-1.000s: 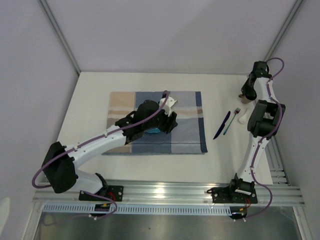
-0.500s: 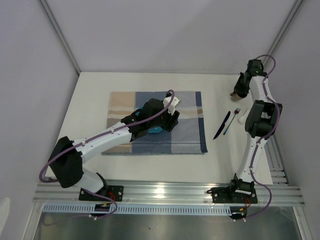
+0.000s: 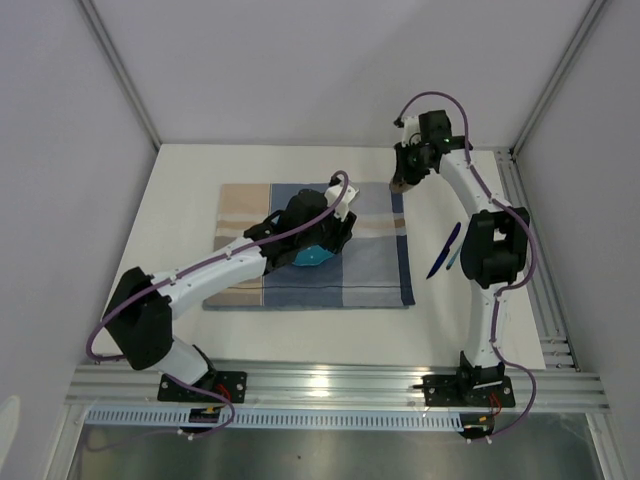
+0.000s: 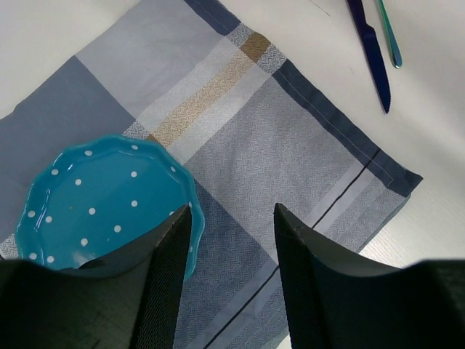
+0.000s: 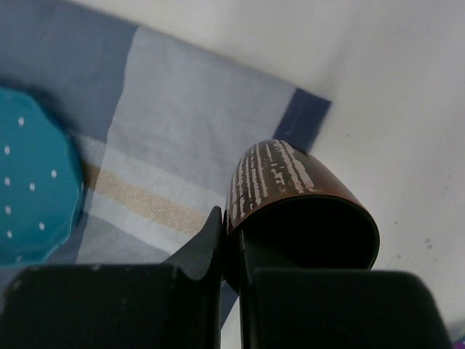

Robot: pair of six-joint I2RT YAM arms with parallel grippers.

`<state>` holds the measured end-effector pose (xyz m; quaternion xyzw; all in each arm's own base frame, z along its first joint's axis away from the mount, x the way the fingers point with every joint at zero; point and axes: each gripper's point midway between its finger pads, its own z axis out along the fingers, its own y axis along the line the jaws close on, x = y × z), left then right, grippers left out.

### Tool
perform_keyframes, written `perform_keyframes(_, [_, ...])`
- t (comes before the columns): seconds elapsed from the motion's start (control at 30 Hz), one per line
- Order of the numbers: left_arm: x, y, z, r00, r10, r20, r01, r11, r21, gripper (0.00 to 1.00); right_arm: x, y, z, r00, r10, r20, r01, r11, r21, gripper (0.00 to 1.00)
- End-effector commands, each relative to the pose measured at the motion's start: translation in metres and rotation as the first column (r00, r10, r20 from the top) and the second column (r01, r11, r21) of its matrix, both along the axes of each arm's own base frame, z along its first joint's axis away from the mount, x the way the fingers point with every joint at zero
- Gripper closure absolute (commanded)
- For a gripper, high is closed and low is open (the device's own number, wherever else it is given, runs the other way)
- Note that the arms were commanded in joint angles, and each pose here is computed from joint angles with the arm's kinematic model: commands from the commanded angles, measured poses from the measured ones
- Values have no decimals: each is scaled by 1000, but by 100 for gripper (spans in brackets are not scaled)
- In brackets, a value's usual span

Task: Set the dinner table for one person
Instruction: Place the cup on the napkin.

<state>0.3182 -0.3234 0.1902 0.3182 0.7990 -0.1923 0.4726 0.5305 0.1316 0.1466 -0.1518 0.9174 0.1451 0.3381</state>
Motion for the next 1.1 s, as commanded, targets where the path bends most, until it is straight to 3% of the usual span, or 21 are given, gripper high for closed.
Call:
perform_keyframes(0.0, [15,1,15,999,24,37,-23,999,-31,47,-26,18,26,975,210,70,-207,977,-50,100])
perform_keyframes(0.17, [25,12,16,997,72,-6,-73,994,-82,48,-72,48,12,859,505,81,-478,849,-225,100])
perform_keyframes(0.27, [21,8,17,999,43,-13,-44,993,-110,48,-100,70,4,782,620,58,-591,768,-249,100])
perform_keyframes(0.53, [18,8,20,999,44,-20,-47,990,-130,48,-128,103,-31,643,762,-82,-710,551,-439,100])
perform_keyframes(0.77, [4,18,22,996,70,-47,-77,982,-172,48,-109,88,-42,638,753,-163,-694,469,-546,100])
perform_keyframes(1.07, [-10,38,30,987,146,-64,-156,966,-205,48,-69,81,-28,648,753,-112,-661,484,-574,100])
